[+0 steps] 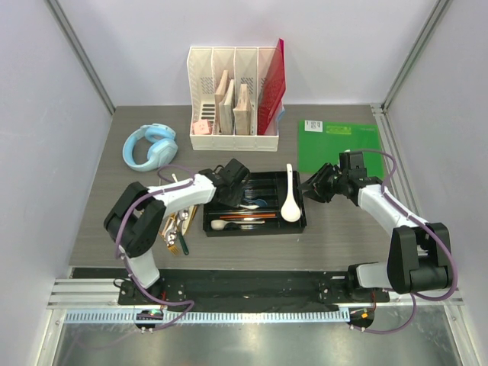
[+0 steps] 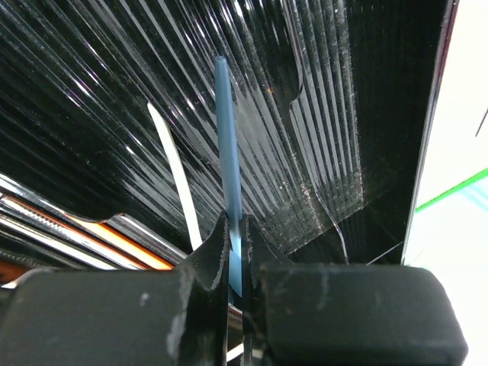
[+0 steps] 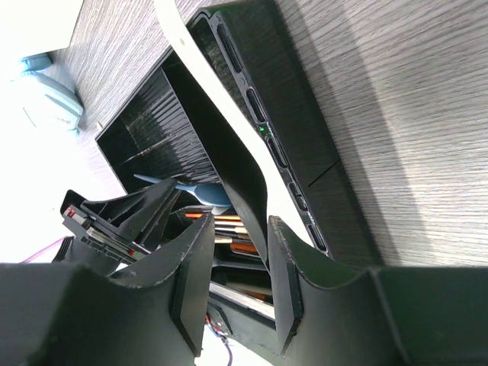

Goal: Sort the eating utensils into containers
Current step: Place the spoon in the storage box.

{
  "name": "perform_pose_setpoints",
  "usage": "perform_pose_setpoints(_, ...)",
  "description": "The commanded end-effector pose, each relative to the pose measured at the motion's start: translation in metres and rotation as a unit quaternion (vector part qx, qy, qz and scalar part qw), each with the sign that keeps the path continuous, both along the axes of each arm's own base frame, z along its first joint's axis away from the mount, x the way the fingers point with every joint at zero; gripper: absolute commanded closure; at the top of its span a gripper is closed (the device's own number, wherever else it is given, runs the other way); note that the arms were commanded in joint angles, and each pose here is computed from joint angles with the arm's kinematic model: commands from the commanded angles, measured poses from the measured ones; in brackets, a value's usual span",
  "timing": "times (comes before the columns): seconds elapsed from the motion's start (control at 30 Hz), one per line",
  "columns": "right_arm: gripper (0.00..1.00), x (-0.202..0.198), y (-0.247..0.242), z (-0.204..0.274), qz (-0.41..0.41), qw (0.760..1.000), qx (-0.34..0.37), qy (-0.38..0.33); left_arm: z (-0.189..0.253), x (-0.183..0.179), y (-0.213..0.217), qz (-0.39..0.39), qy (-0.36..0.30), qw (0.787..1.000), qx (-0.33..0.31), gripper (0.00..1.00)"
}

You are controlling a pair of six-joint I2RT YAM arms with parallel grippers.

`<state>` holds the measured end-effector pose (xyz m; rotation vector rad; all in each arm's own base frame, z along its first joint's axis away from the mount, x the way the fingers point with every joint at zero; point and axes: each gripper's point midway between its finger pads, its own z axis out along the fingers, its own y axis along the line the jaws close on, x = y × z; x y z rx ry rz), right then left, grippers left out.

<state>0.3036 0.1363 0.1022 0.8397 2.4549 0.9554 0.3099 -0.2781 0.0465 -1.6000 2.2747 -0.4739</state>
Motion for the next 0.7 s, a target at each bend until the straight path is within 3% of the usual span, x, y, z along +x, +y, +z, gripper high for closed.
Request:
perform_pose_setpoints(0.0,0.6,0.002,0.003,0.003,0.007,1.0,0.006,-0.01,0.003,-0.012,0.003,-0.004,0.019,1.0,0.01,0.98)
perform_pose_setpoints(0.3,0.6,0.003,0.005,0.002,0.011,1.0,0.009,-0.009,0.004,-0.026,0.019,0.007,0.035,0.999,0.027,0.93)
perform_pose_setpoints(0.43,0.6,0.002,0.007,0.004,0.013,1.0,0.01,-0.011,0.011,-0.023,0.024,0.012,0.02,0.999,0.034,1.0)
perform_pose_setpoints(0.67,0.6,0.002,0.009,0.004,0.015,1.0,0.018,-0.014,0.02,-0.025,0.018,0.013,0.026,0.999,0.037,1.0)
